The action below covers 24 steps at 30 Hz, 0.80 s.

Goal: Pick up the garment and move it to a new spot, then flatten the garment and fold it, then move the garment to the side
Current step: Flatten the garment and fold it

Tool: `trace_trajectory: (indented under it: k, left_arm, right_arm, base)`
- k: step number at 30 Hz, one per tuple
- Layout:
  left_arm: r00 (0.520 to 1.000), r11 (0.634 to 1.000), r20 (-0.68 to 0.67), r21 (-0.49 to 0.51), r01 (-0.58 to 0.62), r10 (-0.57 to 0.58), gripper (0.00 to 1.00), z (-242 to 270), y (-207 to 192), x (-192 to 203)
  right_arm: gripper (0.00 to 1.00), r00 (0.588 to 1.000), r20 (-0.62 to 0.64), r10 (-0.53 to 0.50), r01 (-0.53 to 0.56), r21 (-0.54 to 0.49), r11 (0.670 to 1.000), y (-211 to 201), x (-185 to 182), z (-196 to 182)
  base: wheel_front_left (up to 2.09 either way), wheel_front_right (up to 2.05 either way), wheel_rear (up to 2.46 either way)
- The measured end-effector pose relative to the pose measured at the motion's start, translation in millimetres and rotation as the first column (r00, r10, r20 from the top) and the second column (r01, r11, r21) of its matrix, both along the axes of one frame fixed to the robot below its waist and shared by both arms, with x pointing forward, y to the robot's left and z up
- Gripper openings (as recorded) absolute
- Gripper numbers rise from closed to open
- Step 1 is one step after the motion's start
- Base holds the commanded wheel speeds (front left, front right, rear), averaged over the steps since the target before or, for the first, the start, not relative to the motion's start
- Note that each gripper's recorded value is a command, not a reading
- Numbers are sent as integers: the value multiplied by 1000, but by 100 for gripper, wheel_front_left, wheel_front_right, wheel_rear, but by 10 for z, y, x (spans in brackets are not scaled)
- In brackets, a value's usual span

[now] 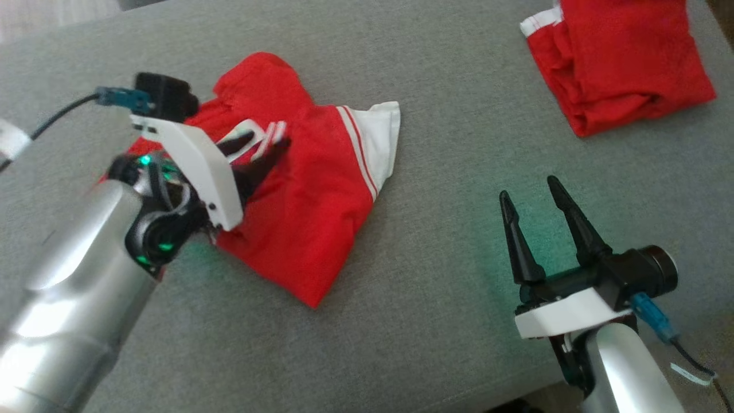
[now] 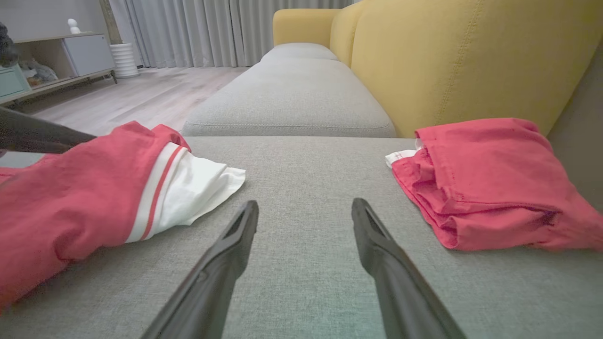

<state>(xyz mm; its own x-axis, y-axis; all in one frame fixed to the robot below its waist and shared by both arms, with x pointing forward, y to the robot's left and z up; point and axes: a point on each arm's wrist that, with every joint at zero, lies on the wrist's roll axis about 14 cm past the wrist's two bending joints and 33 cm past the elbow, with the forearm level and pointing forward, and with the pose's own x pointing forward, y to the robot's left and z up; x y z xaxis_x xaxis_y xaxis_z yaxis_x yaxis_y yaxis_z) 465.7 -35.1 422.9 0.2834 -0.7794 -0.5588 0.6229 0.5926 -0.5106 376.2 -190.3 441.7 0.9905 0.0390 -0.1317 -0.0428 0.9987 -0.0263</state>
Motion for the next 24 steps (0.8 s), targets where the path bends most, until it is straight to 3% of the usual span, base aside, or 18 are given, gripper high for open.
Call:
trace_trajectory:
  k: [2,7,8,9,10,18,24]
  left_arm:
    - [993,998,-102,-28,54,-57,100,-47,-119,-169]
    - [983,994,-159,-74,78,-89,100,-20,-207,-231]
    - [981,993,-167,-74,91,-103,85,-23,-221,-257]
    - [979,991,-169,-80,103,-115,37,-9,-242,-277]
    - [978,990,-167,-91,111,-125,0,21,-270,-287]
    - [995,981,-20,-171,93,-98,0,388,-459,-111]
    - [964,944,253,-289,158,-84,0,1310,-871,93]
  right_arm:
    - [100,1000,1,-14,14,-2,1000,-44,-8,8]
    - [100,999,-5,-34,34,-7,999,-110,-38,0]
    - [100,999,-4,-39,39,-6,999,-124,-44,4]
    - [100,999,-3,-44,44,-3,999,-136,-51,9]
    - [100,999,-2,-48,48,-3,999,-147,-59,15]
    - [100,997,19,-74,74,-1,997,-219,-140,105]
    - [100,995,51,-80,80,9,997,-222,-212,218]
  base:
    - [0,0,0]
    - [0,0,0]
    - [0,0,0]
    - [0,0,0]
    - [0,0,0]
    - [0,0,0]
    - [0,0,0]
